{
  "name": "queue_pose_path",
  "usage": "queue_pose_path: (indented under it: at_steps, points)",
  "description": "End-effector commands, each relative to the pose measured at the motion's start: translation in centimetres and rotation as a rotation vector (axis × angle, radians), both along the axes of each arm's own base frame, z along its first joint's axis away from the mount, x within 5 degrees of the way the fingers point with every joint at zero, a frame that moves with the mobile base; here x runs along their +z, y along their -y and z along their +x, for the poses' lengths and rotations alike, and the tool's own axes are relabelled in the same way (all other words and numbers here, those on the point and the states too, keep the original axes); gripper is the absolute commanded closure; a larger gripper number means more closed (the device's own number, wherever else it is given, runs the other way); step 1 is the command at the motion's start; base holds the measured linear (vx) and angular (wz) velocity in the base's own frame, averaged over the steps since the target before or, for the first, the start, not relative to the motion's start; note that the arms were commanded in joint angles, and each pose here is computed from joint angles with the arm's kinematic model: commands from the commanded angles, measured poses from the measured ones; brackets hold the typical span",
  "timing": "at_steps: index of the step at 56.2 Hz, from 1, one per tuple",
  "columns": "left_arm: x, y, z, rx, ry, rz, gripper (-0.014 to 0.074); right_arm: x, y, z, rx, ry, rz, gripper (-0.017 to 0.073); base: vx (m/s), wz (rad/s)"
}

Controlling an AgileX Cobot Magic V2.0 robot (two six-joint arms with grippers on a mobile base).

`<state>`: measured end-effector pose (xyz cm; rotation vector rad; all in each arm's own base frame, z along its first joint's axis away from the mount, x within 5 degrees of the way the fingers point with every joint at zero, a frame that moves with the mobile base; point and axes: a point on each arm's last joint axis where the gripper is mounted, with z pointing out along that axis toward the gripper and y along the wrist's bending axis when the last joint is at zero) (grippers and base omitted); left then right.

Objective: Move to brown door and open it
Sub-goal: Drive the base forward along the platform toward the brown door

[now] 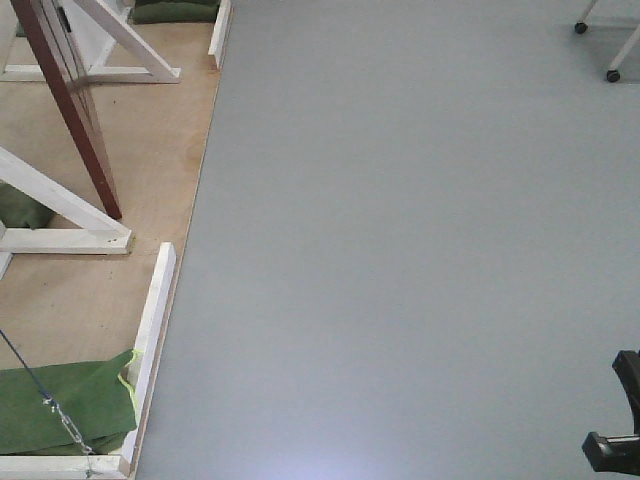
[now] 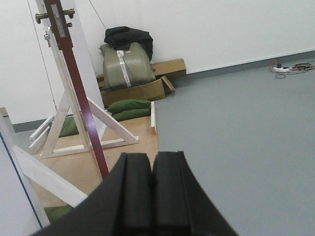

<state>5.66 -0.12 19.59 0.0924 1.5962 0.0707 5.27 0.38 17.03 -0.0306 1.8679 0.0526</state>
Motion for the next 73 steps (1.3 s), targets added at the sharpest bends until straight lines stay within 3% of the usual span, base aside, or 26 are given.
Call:
queue_pose_path:
  at_steps: [1,73]
  points:
    - [1.33,-0.11,-0.20,0.012,0.106,-0.013,0.0600,0.55,0.06,0.16,-0.005,0.078,-0.007,0.0559,0.00,0.00]
    - [1.33,-0.11,-0.20,0.012,0.106,-0.013,0.0600,0.55,0.06,0.16,-0.005,0.078,-0.007,0.0559,0.04,0.00]
